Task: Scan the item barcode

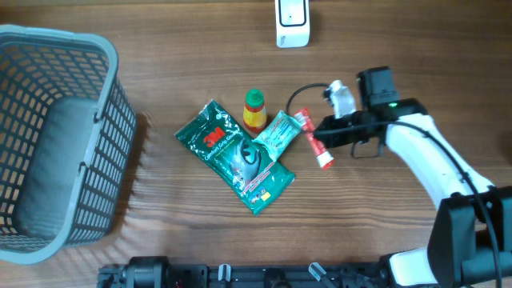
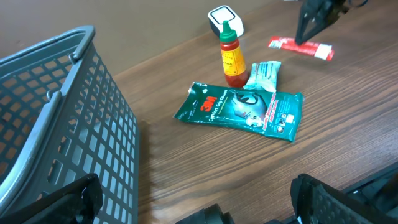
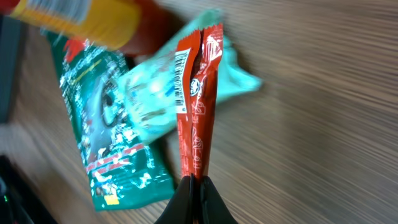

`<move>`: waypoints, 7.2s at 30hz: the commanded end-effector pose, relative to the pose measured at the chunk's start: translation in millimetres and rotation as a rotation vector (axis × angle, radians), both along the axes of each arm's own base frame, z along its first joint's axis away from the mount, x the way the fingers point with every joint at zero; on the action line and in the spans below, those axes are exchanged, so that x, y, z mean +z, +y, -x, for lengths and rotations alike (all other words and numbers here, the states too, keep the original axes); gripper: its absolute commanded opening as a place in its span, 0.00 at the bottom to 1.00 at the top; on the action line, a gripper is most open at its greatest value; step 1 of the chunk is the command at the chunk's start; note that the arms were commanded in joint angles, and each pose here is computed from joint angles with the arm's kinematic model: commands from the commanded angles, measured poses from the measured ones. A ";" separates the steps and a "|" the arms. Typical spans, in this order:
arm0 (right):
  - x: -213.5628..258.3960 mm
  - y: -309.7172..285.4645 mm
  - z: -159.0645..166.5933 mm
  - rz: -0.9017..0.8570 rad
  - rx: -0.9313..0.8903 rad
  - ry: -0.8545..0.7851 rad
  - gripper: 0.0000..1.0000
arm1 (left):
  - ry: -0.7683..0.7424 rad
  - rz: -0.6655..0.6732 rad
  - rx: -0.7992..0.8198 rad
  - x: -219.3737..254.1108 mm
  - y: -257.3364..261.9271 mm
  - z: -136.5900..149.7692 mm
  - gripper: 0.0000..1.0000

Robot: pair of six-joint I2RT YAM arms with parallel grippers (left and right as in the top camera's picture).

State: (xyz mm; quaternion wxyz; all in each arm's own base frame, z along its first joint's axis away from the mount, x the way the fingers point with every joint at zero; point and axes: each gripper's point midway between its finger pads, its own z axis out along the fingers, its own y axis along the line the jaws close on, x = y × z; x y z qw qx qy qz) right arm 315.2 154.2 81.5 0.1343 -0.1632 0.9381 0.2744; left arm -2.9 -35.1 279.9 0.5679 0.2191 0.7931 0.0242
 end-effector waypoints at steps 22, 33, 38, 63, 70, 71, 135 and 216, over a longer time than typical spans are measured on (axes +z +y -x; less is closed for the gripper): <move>-71.1 23.2 22.5 0.163 0.177 0.080 0.51 | -0.008 -0.006 -0.002 0.7 0.4 0.5 1.00; -64.3 32.8 19.0 0.093 0.302 -0.008 0.33 | -0.008 -0.006 -0.003 0.7 0.3 0.5 1.00; -67.4 32.5 20.3 0.068 0.326 -0.004 0.34 | -0.008 -0.006 -0.003 0.7 0.3 0.5 1.00; 31.9 34.4 35.2 -0.021 0.343 -0.040 0.05 | -0.008 -0.006 -0.003 0.7 0.3 0.5 1.00; 67.0 61.1 95.5 -0.148 0.512 0.001 0.05 | -0.008 -0.006 -0.003 0.7 0.3 0.5 1.00; 71.1 67.2 106.3 -0.148 0.547 0.001 0.05 | -0.008 -0.006 -0.003 0.7 0.3 0.5 1.00; 23.9 -31.7 -343.3 1.122 0.203 -1.130 0.04 | -0.008 -0.006 -0.003 0.7 0.3 0.5 1.00; 87.2 85.5 -100.4 0.294 -0.502 -0.166 1.00 | -0.008 -0.006 -0.003 0.7 0.3 0.5 1.00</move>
